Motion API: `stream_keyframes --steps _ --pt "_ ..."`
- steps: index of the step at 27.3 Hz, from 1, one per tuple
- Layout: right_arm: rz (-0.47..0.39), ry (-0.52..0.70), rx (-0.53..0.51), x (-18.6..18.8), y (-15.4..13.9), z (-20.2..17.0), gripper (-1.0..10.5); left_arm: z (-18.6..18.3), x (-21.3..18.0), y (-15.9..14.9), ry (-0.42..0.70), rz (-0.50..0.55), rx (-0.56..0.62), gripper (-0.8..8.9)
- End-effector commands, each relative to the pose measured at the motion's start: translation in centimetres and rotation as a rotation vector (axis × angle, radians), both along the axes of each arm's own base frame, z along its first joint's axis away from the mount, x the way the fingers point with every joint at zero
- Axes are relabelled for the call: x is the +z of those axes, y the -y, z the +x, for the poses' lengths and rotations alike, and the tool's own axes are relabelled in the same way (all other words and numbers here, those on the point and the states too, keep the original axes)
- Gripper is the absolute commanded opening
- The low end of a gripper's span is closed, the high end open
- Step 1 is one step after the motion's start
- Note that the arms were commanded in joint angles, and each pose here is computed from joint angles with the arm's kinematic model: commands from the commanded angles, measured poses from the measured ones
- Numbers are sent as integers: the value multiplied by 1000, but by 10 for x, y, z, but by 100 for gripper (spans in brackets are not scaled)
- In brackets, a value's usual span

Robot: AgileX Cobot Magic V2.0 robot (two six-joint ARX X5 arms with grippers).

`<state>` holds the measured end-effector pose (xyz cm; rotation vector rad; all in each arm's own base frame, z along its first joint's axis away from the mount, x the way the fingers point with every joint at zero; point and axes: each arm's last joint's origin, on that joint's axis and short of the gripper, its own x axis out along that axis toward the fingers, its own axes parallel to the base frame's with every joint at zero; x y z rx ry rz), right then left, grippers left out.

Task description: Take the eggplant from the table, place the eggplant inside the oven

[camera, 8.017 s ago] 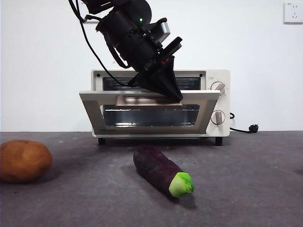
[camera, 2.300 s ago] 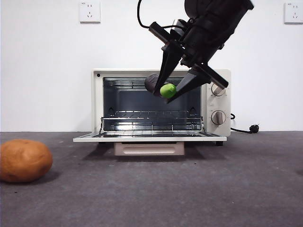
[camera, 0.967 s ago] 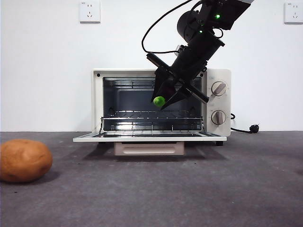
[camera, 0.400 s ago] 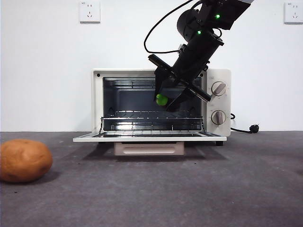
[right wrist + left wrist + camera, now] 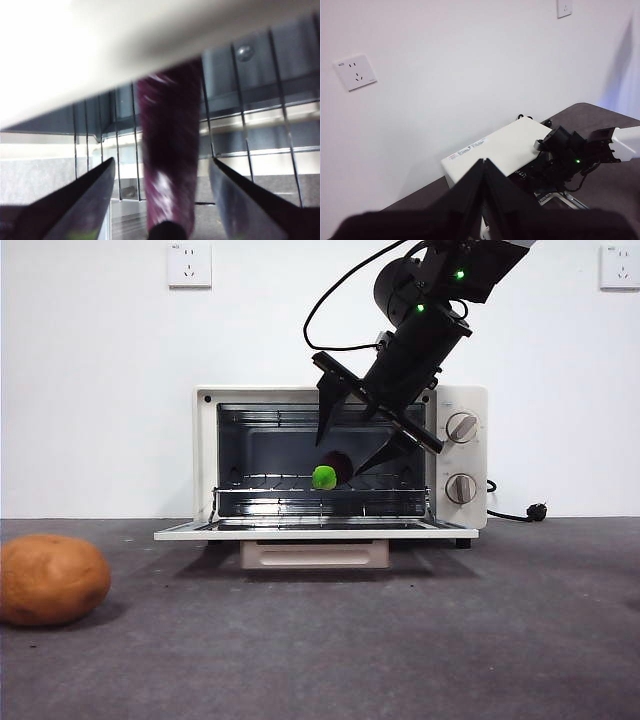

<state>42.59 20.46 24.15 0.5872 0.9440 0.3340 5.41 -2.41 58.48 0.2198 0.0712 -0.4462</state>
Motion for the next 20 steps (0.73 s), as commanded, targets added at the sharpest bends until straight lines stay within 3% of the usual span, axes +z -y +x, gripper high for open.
stream_keyframes --steps 1,11,20 --pt "-1 -16 2 -8 -4 2 317 0 -1 0 0 12 -6 -6" --pt "16 -22 26 -3 -4 -1 317 4 -1 2 -10 16 -6 -5" --pt "-46 -9 -1 17 7 -10 320 9 -2 4 -20 21 -6 -5"
